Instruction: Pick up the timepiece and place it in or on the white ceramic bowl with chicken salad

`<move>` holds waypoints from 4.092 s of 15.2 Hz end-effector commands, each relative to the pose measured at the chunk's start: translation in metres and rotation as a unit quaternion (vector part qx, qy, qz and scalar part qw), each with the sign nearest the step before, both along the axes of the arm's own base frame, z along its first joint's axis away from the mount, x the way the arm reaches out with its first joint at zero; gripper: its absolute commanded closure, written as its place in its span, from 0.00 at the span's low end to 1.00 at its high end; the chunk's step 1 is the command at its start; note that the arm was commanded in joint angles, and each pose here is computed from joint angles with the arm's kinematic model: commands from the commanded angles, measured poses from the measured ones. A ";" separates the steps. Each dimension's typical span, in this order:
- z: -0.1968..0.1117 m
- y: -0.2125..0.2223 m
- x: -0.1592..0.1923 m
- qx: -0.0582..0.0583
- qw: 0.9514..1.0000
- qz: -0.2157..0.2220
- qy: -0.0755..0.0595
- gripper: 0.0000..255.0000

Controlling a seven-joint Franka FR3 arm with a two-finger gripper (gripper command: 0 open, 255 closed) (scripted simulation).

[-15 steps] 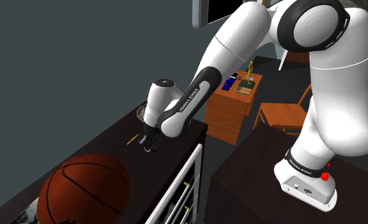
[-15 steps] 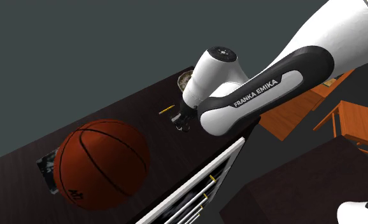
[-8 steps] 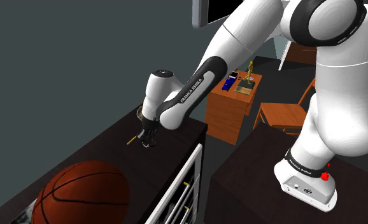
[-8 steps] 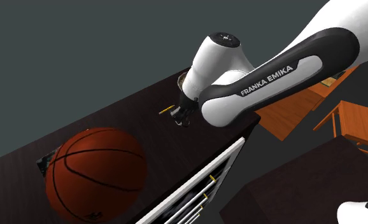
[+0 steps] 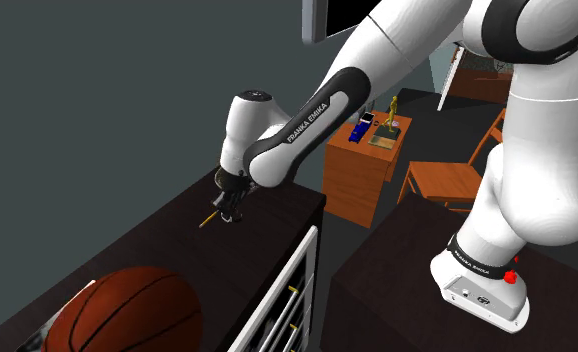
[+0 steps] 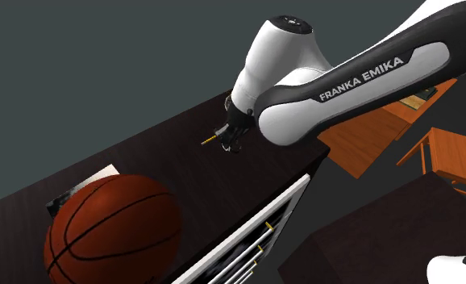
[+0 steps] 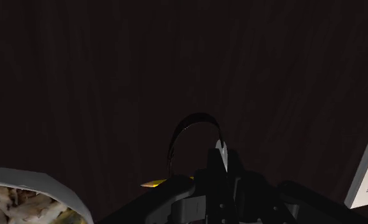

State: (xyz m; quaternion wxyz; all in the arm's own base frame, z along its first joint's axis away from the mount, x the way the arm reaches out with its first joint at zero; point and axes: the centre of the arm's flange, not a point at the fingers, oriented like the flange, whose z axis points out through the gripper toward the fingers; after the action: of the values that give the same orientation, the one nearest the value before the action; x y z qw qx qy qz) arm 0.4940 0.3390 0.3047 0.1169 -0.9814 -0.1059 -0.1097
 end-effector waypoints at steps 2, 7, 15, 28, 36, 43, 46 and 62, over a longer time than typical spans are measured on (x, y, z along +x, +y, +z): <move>0.016 0.000 0.001 0.000 1.000 0.000 0.000 1.00; 0.043 0.000 0.001 0.000 1.000 0.000 0.000 1.00; 0.070 -0.027 0.030 0.000 1.000 0.000 0.000 1.00; 0.084 -0.143 0.156 0.000 1.000 0.000 0.000 1.00; 0.048 -0.151 0.165 0.000 1.000 0.000 0.000 1.00; 0.011 -0.151 0.165 0.000 1.000 0.000 0.000 1.00; -0.003 -0.151 0.165 0.000 1.000 0.000 0.000 1.00; 0.035 -0.161 0.157 0.000 1.000 0.000 0.000 0.00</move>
State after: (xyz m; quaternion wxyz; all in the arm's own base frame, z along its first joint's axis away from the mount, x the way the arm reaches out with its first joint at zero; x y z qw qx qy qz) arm 0.6552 0.1822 0.3284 0.1168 -0.9814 -0.1058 -0.1096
